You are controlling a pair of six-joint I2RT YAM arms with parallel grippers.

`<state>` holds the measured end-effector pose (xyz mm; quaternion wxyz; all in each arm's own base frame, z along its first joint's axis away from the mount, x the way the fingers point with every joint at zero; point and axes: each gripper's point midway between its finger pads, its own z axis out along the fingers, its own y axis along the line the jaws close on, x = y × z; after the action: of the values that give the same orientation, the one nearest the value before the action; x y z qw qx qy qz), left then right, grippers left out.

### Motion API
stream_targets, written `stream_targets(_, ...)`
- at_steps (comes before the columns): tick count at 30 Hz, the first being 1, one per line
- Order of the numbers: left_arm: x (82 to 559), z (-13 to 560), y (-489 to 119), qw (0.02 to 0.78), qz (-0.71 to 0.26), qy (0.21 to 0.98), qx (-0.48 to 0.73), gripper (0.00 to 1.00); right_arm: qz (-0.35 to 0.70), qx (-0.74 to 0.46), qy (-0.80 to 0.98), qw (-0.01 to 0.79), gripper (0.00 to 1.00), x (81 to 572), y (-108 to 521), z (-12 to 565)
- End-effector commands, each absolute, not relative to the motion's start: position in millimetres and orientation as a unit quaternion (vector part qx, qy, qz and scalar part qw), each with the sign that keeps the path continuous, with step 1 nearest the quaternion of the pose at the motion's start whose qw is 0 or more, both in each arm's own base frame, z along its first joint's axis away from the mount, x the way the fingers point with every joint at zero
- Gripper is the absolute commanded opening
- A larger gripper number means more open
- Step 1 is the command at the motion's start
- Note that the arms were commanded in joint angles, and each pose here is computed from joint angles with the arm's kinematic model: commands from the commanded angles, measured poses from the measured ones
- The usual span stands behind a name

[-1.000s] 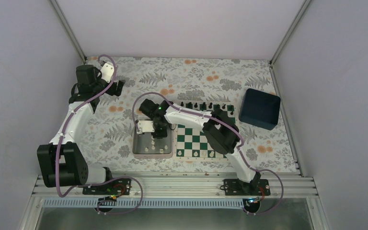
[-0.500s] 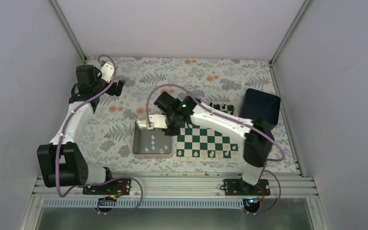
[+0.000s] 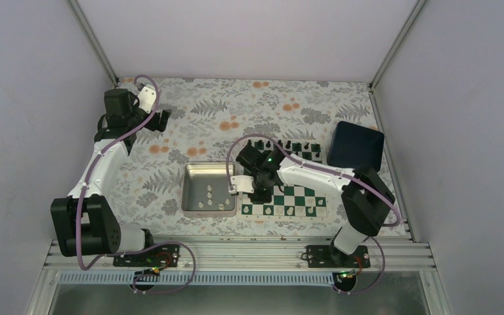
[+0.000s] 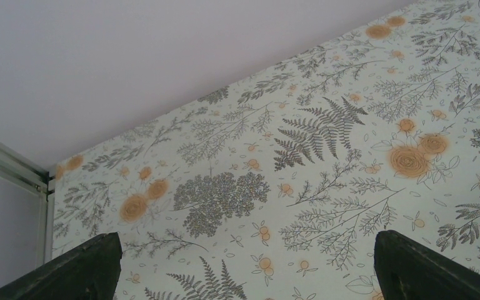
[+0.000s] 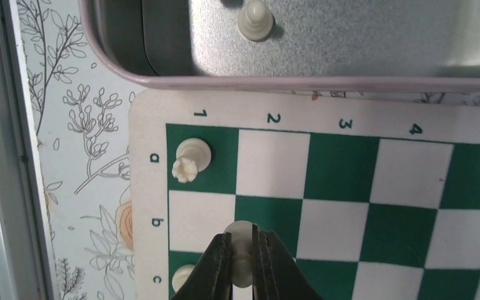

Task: Set up the chess pieces on the board
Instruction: Place the chess piece on the chessboard.

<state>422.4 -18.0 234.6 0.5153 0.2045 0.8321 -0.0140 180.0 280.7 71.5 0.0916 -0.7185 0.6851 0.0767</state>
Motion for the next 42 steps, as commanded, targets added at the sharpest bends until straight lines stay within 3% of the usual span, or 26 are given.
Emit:
stream_targets(1, 422.7, 249.6, -19.4, 0.534, -0.007, 0.819, 0.211, 1.00, 0.101, -0.713, 0.687, 0.096, 0.06, 182.3, 296.0, 51.6)
stream_targets(19, 423.0, 244.2, -19.3, 0.531, -0.007, 0.820, 0.212, 1.00, 0.095, -0.714, 0.688, 0.085, 0.06, 196.3, 305.9, 25.0)
stream_targets(42, 424.5, 242.8, -19.5, 0.529, -0.008, 0.821, 0.213, 1.00, 0.123, -0.711, 0.688, 0.084, 0.06, 199.8, 309.5, 38.9)
